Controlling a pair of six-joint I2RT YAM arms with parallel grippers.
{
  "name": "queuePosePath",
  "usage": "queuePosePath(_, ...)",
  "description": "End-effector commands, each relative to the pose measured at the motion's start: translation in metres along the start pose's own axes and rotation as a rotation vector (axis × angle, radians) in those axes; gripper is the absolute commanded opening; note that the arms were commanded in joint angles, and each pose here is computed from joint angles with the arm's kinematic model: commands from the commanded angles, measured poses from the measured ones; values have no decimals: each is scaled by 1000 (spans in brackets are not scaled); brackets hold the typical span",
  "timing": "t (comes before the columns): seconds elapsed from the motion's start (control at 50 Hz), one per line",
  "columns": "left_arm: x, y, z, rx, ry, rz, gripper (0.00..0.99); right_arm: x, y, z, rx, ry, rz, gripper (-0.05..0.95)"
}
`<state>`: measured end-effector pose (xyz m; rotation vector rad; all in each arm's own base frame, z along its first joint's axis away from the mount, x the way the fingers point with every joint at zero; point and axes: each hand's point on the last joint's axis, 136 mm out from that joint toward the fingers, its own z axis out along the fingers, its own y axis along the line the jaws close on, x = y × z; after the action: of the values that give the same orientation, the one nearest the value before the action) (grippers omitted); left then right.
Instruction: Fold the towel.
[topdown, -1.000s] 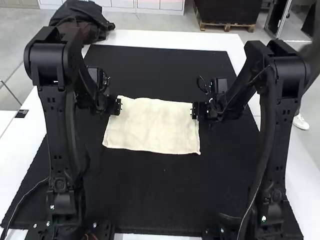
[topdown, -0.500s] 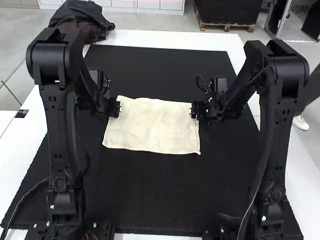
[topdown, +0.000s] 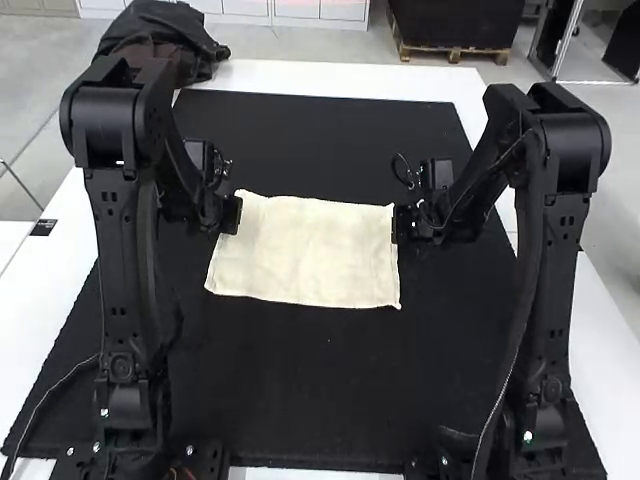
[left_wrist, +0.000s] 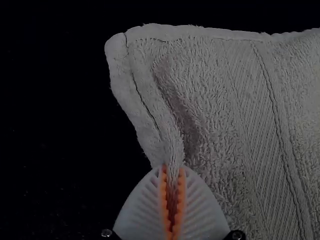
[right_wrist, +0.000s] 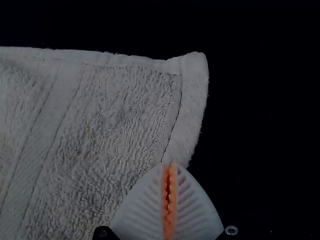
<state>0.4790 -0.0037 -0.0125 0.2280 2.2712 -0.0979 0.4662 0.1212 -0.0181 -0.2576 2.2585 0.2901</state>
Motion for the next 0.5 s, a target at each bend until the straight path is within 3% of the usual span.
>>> queuePosePath(0.0, 0, 26, 0, -103, -2, 0, 26, 1, 18, -6, -77, 9, 13, -26)
queuePosePath(0.48, -57, 26, -32, -106, -136, -13, 26, -52, 6, -36, -54, -115, 43, -26)
